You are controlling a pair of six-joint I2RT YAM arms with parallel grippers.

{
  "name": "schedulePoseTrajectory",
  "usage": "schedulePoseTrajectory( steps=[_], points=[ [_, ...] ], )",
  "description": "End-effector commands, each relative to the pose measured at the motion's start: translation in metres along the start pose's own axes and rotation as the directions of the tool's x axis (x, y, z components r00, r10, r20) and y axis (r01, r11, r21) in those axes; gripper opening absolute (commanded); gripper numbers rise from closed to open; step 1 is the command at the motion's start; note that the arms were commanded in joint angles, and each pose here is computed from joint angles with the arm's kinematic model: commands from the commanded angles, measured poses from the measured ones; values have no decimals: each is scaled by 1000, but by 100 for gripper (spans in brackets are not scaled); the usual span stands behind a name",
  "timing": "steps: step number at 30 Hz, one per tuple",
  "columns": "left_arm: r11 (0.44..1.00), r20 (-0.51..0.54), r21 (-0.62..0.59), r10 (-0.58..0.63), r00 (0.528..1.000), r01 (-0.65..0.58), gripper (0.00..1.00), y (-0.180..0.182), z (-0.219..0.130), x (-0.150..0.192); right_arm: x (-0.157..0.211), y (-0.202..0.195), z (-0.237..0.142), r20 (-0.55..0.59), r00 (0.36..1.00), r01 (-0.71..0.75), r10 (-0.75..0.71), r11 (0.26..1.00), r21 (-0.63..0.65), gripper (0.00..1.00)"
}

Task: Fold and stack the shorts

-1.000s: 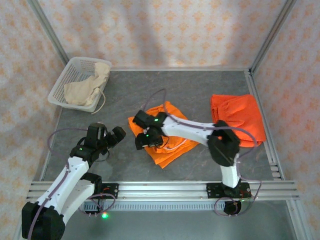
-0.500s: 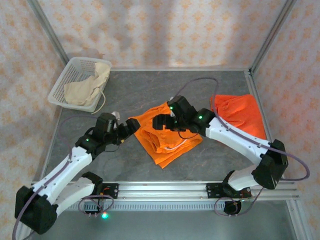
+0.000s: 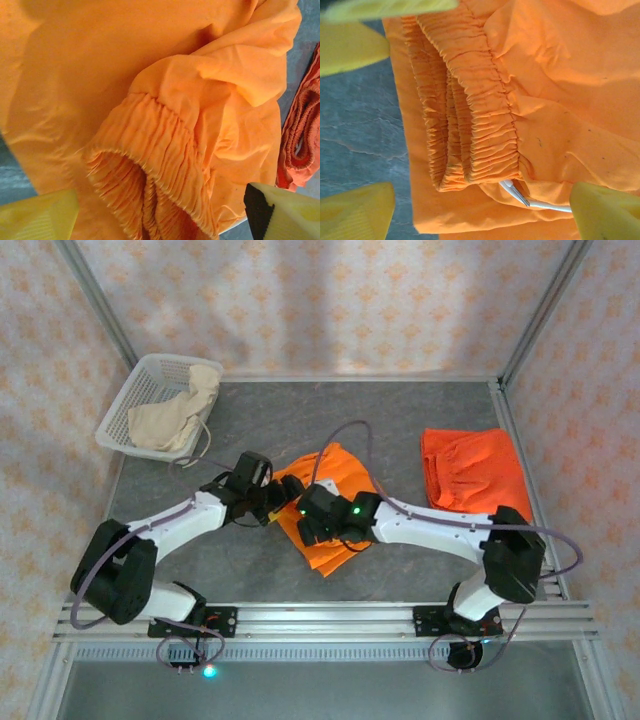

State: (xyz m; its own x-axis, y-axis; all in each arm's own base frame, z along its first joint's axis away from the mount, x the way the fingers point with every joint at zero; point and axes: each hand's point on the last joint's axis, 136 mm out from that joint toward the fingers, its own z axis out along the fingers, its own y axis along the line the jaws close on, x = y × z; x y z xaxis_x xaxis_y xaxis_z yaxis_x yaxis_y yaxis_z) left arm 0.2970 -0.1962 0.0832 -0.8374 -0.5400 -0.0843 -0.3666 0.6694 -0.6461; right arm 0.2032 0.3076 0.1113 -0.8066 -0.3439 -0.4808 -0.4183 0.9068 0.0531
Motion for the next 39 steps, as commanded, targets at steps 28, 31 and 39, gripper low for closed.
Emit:
schedulePoseTrajectory(
  steps=[28,31,39],
  points=[
    [984,-26,-123,127,992,-129,91,3,17,-15,16,-8,56,4,989,140,-147,949,284,41],
    [983,-16,-129,127,992,-128,92,5,15,-18,11,-12,47,26,990,122,-136,948,293,20],
    [988,5,-109,114,993,-113,92,-2,12,-26,-4,-8,25,95,987,106,-132,965,242,8]
  ],
)
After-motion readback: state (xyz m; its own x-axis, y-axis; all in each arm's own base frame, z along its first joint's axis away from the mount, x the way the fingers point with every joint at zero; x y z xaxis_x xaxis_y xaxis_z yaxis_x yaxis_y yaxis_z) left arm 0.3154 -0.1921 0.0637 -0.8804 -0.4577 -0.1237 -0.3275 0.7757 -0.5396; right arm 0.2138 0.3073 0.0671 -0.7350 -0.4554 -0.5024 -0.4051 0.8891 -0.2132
